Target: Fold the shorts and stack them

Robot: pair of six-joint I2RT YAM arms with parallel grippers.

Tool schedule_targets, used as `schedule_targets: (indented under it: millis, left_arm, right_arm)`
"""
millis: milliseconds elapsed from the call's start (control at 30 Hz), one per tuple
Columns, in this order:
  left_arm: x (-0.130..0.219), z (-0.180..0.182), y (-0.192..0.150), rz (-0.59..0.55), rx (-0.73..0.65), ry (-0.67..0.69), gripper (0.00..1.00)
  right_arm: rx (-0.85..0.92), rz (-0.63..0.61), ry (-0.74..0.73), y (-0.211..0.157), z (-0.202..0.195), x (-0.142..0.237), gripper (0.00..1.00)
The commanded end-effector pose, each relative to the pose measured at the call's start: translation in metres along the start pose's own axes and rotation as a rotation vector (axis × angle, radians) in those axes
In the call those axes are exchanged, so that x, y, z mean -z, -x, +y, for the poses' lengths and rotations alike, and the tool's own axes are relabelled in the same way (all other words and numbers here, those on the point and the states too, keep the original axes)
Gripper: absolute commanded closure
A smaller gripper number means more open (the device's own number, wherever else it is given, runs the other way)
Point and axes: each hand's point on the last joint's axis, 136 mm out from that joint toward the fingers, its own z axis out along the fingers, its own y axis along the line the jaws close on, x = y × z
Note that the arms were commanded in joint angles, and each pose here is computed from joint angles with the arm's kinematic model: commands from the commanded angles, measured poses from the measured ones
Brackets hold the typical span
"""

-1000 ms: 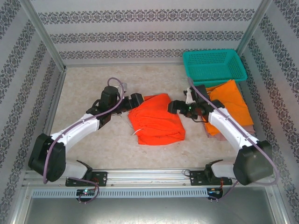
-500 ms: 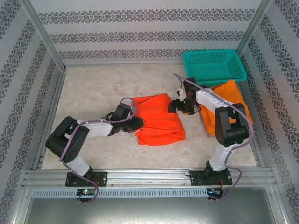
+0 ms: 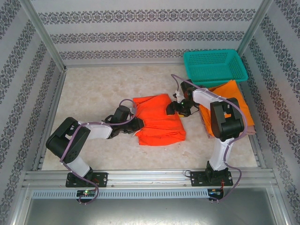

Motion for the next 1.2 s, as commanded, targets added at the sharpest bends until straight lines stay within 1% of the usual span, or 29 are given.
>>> schedule_targets:
  millis: [0, 133, 200, 300, 333, 467, 533, 600, 667, 733, 867, 1000, 1167]
  left_arm:
    - [-0.007, 0.036, -0.019, 0.039, 0.054, 0.106, 0.78]
    - [-0.004, 0.027, -0.014, 0.019, 0.048, 0.081, 0.78]
    - [0.000, 0.018, -0.009, 0.007, 0.032, 0.061, 0.78]
    - [0.010, 0.002, 0.000, -0.030, -0.003, 0.026, 0.75]
    - [0.014, -0.004, 0.003, -0.044, -0.016, 0.015, 0.72]
    - [0.036, -0.027, 0.017, -0.117, -0.076, -0.022, 0.49]
    - [0.049, -0.036, 0.022, -0.152, -0.107, -0.034, 0.39]
    - [0.059, -0.041, 0.027, -0.182, -0.132, -0.029, 0.26]
    - [0.067, -0.044, 0.030, -0.207, -0.155, -0.023, 0.17]
    - [0.074, -0.048, 0.033, -0.226, -0.173, -0.023, 0.10]
    - [0.081, -0.054, 0.036, -0.244, -0.189, -0.030, 0.00]
    - [0.082, -0.056, 0.037, -0.251, -0.189, -0.039, 0.00]
    - [0.084, -0.055, 0.036, -0.257, -0.189, -0.046, 0.00]
  right_arm:
    - [0.001, 0.043, 0.028, -0.011, 0.010, -0.016, 0.38]
    - [0.004, 0.075, -0.027, -0.018, 0.005, -0.028, 0.50]
    - [-0.002, 0.076, -0.071, -0.020, -0.001, -0.031, 0.62]
    - [0.012, 0.044, -0.153, -0.018, -0.010, -0.026, 0.78]
    - [0.024, 0.029, -0.187, -0.016, -0.012, -0.022, 0.82]
    - [0.087, -0.058, -0.335, -0.011, -0.017, 0.009, 0.99]
    - [0.108, -0.104, -0.385, -0.010, -0.016, 0.029, 1.00]
    - [0.122, -0.146, -0.425, -0.009, -0.014, 0.049, 1.00]
    - [0.137, -0.184, -0.467, -0.010, -0.014, 0.070, 1.00]
    - [0.156, -0.213, -0.514, -0.012, -0.013, 0.092, 1.00]
    - [0.188, -0.230, -0.611, -0.016, -0.016, 0.127, 1.00]
    - [0.208, -0.227, -0.712, -0.021, -0.025, 0.158, 1.00]
    - [0.202, -0.251, -0.758, -0.024, -0.029, 0.193, 1.00]
